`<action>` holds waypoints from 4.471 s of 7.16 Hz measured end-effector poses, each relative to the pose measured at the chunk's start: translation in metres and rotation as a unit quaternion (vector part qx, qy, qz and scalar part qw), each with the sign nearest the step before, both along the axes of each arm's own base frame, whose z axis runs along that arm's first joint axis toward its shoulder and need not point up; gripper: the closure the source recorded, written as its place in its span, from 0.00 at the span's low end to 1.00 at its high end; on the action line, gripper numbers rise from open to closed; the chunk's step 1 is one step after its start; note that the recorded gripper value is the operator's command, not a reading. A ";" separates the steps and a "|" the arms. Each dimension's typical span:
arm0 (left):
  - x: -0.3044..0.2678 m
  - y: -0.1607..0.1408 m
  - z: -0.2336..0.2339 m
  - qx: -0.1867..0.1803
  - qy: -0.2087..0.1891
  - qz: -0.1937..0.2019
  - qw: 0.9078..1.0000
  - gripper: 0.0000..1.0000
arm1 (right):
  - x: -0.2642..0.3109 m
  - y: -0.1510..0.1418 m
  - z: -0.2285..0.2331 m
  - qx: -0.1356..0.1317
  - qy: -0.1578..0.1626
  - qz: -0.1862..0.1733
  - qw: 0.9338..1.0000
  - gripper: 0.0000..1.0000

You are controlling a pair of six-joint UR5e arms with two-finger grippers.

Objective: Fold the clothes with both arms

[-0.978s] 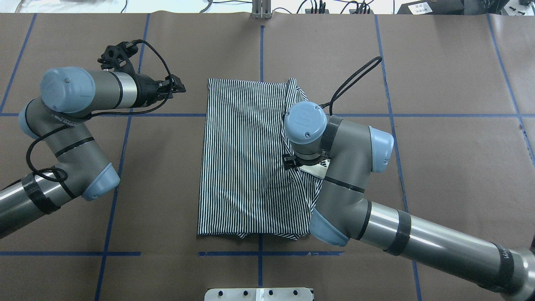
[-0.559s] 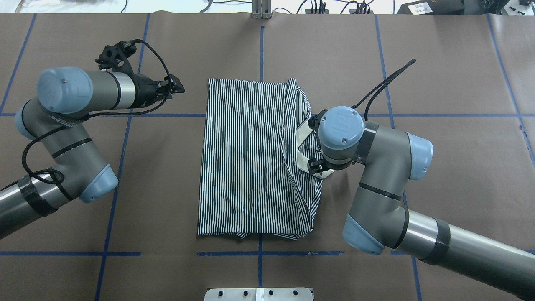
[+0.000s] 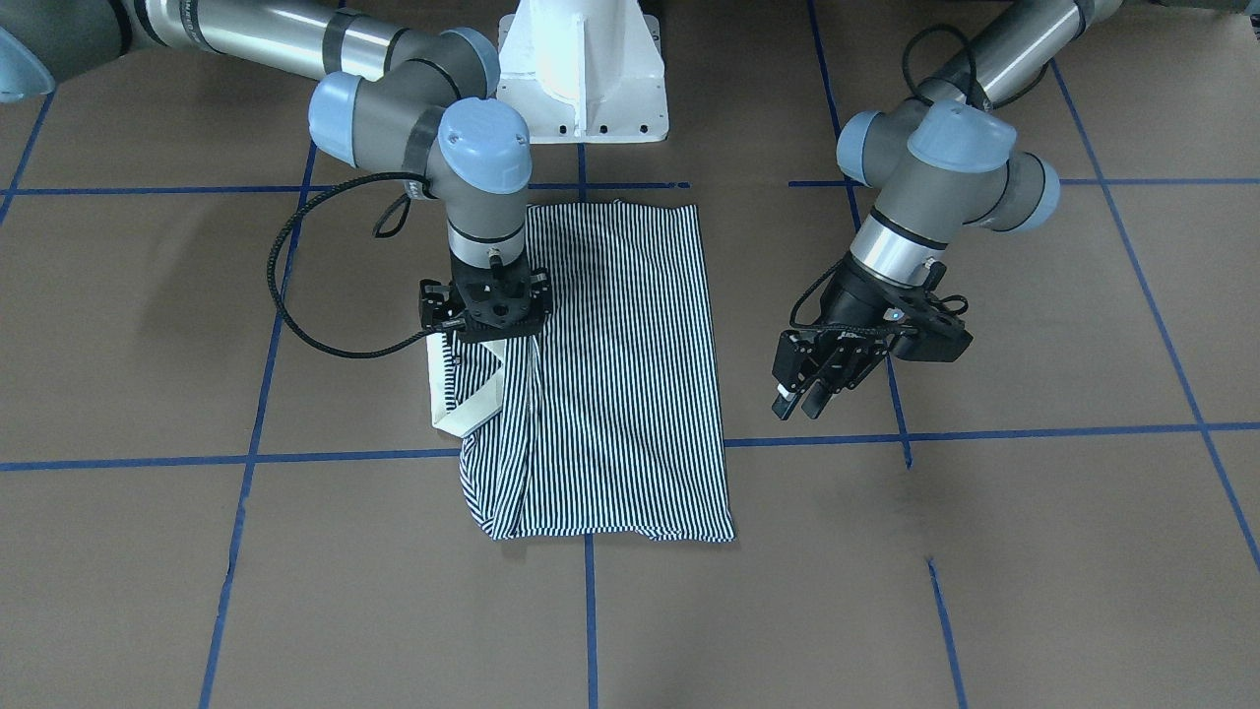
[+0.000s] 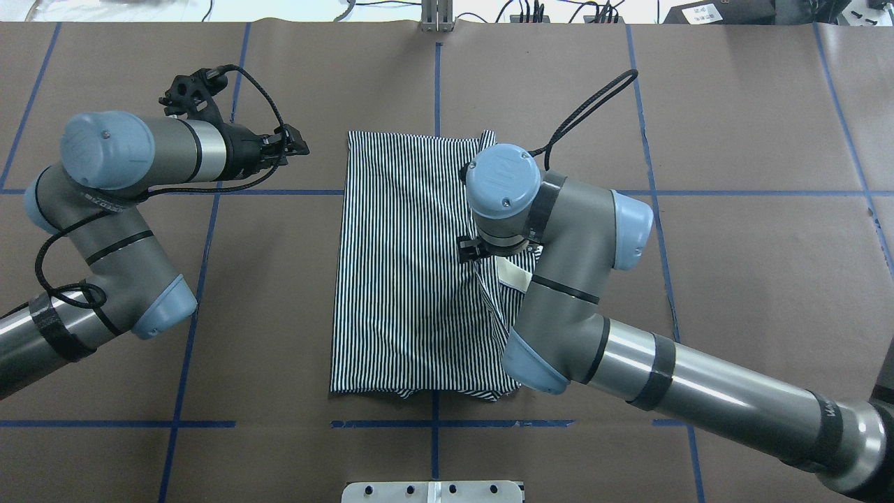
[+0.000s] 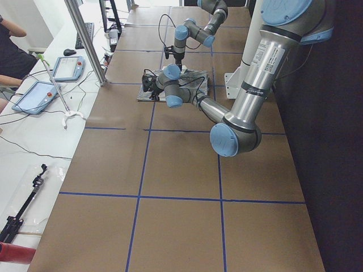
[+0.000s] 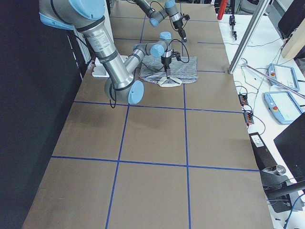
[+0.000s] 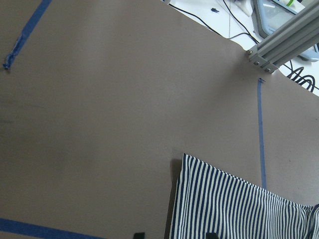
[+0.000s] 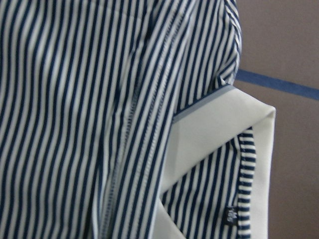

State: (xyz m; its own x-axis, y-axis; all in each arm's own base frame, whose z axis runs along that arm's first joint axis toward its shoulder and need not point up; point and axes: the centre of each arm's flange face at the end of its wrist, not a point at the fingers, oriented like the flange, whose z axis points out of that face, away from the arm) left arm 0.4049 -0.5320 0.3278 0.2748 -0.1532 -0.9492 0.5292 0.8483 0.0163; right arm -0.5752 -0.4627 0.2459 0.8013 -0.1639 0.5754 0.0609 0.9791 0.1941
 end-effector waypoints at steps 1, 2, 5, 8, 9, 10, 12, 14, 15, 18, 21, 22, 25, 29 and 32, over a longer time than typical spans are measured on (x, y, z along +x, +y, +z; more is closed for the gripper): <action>0.000 0.000 0.001 -0.001 -0.001 0.000 1.000 0.49 | -0.018 -0.010 -0.002 -0.005 -0.011 0.013 1.000 0.00; -0.001 0.001 0.002 -0.001 -0.001 0.000 1.000 0.49 | -0.030 -0.017 -0.003 -0.009 -0.017 0.019 1.000 0.00; -0.002 0.002 0.002 -0.001 -0.001 0.001 1.000 0.49 | -0.032 -0.022 0.009 -0.031 -0.022 0.006 0.999 0.00; -0.003 0.003 0.002 0.000 0.000 0.001 1.000 0.49 | -0.010 -0.031 0.029 -0.033 -0.019 0.002 0.999 0.00; -0.003 0.003 0.002 0.000 0.000 0.001 1.000 0.49 | 0.002 -0.031 0.037 -0.029 -0.020 -0.001 0.999 0.00; -0.003 0.004 0.001 0.001 0.001 0.001 1.000 0.49 | 0.014 -0.030 0.049 -0.028 -0.017 -0.003 0.999 0.00; -0.004 0.004 -0.002 0.002 0.002 0.001 1.000 0.49 | 0.048 -0.025 0.085 -0.013 -0.005 -0.020 1.000 0.00; -0.005 0.005 -0.005 0.004 0.005 0.001 1.000 0.49 | 0.079 -0.027 0.092 0.000 -0.005 -0.033 0.999 0.00; -0.006 0.006 -0.007 0.003 0.004 0.001 1.000 0.49 | 0.089 -0.028 0.091 -0.001 -0.009 -0.033 0.999 0.00; -0.011 0.011 -0.020 -0.001 0.000 0.002 1.000 0.49 | 0.131 -0.018 0.132 -0.001 0.008 -0.042 0.999 0.00; -0.019 0.017 -0.025 0.000 0.002 0.001 1.000 0.49 | 0.126 -0.034 0.089 0.011 0.003 -0.037 0.999 0.00; -0.022 0.020 -0.027 0.000 0.006 0.000 1.000 0.49 | 0.116 -0.049 0.076 0.010 0.001 -0.028 1.000 0.00; -0.030 0.026 -0.041 0.003 0.023 -0.005 1.000 0.49 | 0.066 -0.103 0.045 -0.016 0.002 0.008 1.000 0.00; -0.038 0.032 -0.053 0.012 0.033 -0.006 0.999 0.49 | 0.052 -0.126 0.065 -0.015 -0.003 0.018 1.000 0.00; -0.045 0.039 -0.053 0.014 0.036 -0.006 0.999 0.49 | 0.051 -0.128 0.072 -0.019 0.002 0.017 1.000 0.00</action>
State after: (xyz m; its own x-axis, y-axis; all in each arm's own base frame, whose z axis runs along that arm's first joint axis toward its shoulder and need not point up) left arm 0.3603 -0.4933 0.2745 0.2044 -0.1293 -0.9703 0.5394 0.8420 0.0014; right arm -0.5245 -0.5906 0.3176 0.8077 -0.1152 0.5782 0.0287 0.9872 0.1566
